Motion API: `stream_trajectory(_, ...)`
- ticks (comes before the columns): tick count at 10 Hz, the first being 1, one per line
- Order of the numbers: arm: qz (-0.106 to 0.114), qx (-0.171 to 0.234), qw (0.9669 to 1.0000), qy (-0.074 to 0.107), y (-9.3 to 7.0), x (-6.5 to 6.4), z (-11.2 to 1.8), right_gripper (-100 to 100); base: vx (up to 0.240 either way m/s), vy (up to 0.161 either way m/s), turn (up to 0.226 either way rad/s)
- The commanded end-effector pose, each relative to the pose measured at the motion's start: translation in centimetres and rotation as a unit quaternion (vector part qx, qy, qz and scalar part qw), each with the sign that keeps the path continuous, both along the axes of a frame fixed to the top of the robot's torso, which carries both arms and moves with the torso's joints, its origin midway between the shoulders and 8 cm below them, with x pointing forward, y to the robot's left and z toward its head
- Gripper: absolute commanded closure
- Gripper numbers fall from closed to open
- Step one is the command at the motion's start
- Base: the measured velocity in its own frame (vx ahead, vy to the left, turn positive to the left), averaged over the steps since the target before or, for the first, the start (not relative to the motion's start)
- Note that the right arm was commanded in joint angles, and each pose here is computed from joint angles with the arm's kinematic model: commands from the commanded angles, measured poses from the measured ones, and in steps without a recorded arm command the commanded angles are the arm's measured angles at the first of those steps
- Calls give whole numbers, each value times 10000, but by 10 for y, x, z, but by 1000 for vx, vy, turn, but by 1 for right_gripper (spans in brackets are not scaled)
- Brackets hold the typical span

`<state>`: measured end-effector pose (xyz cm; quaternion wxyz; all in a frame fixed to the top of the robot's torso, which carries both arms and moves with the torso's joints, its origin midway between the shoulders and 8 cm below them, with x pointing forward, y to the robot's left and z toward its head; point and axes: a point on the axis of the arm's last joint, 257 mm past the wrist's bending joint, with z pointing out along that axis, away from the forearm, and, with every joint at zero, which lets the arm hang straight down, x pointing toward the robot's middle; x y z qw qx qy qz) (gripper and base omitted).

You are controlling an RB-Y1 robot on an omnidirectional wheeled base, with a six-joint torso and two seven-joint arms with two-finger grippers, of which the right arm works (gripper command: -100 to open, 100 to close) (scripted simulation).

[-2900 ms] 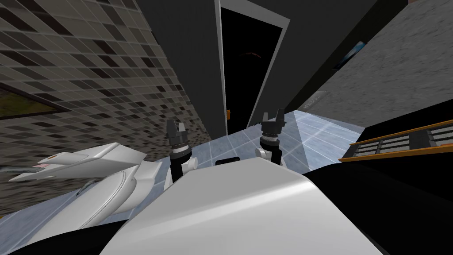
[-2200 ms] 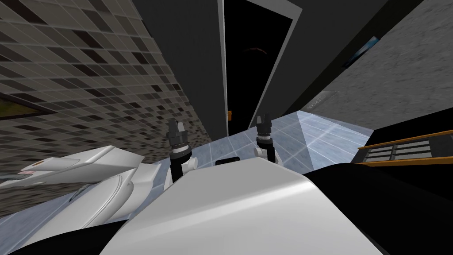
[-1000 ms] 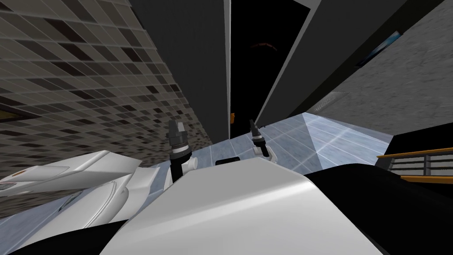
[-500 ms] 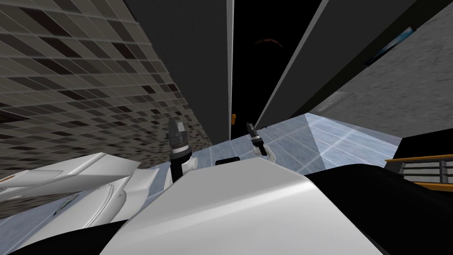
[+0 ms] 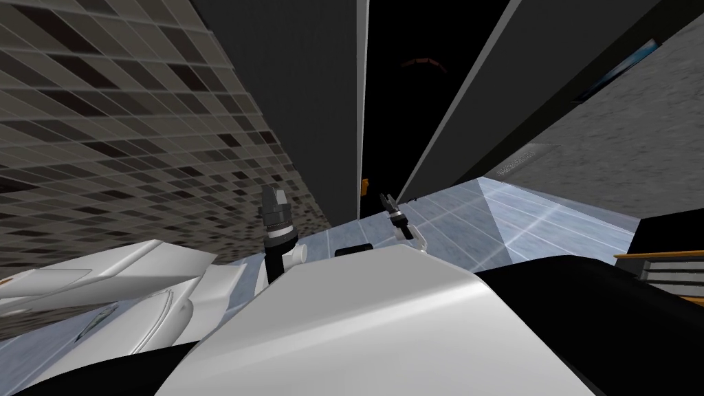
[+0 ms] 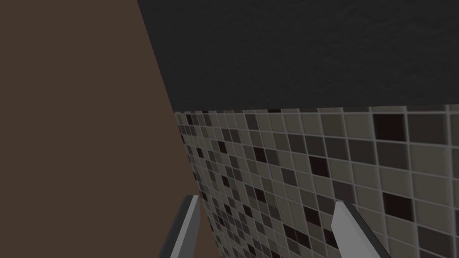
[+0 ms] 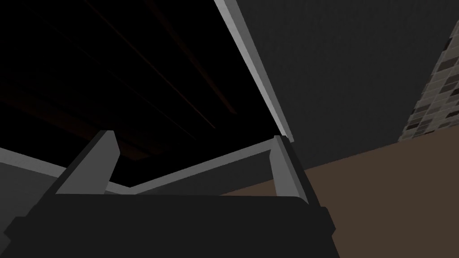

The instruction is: Pull the door open

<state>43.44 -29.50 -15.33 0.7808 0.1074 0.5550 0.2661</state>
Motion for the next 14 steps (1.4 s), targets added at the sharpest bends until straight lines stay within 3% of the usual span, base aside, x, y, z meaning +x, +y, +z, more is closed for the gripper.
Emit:
stream_trajectory(1, -73, -301, 9994, 160, -2, 6, -16, -100, 110, 14, 23)
stream_trajectory(4, -183, -808, 9956, 430, -9, 14, -43, -100, 98, 4, 21)
stream_trajectory(7, -271, -1282, 9891, 676, -16, 21, -68, -100, 99, 12, 20)
stream_trajectory(12, -374, -1969, 9744, 1024, -28, 28, -104, -100, 94, -3, 17)
stream_trajectory(13, -400, -2183, 9685, 1130, -33, 29, -114, -100, 117, 2, 19)
stream_trajectory(14, -412, -2285, 9655, 1181, -35, 30, -120, -100, 133, -2, 18)
